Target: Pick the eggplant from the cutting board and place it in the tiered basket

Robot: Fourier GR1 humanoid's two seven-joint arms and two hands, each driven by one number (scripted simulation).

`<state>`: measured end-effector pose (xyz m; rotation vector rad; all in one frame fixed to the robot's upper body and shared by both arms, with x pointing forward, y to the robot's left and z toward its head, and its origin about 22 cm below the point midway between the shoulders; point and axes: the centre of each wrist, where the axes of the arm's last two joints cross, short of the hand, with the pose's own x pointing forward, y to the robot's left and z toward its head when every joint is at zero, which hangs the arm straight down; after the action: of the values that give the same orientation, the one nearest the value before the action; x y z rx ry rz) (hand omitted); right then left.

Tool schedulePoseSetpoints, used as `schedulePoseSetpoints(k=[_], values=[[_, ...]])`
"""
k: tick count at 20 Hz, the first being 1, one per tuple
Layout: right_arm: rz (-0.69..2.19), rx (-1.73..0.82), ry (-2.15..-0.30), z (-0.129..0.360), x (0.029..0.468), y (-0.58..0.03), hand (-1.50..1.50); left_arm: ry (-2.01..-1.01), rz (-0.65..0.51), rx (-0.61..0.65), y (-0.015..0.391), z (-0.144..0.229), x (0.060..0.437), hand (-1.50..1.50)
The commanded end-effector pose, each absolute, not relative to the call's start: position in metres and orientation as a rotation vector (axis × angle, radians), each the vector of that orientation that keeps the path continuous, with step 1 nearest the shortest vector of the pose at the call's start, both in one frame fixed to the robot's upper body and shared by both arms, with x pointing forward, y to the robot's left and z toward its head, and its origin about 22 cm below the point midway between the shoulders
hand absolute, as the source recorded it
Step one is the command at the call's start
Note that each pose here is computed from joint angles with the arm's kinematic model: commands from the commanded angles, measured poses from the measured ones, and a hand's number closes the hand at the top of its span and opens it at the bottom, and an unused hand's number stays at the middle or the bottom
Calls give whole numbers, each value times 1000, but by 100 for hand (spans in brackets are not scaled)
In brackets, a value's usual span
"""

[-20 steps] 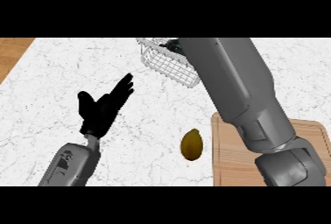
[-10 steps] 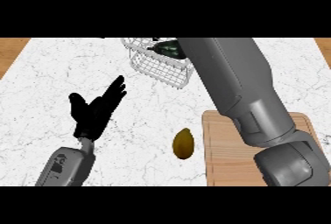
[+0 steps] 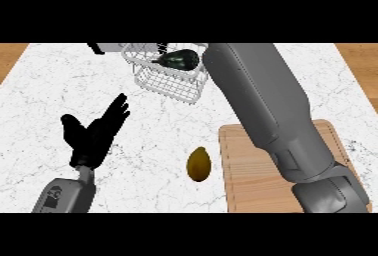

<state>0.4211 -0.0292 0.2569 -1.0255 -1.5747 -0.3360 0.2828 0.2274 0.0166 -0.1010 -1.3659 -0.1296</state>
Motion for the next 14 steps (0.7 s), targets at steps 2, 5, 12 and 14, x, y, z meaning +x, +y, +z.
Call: schedulePoseSetpoints(k=[2,5,12,14], values=[[-234,-945,-1495,253,392,-23,-150,-1351,-90,-80,240,16,279,0],[-225,-882,-1506,244,374,-31,-150,-1334,-65,-58,246,5,275,0],[-193,-834,-1552,254,329,-41,-150,-1314,-23,-15,257,0,264,0],[-194,-827,-1554,245,316,-50,-150,-1335,-34,-19,255,11,268,0]])
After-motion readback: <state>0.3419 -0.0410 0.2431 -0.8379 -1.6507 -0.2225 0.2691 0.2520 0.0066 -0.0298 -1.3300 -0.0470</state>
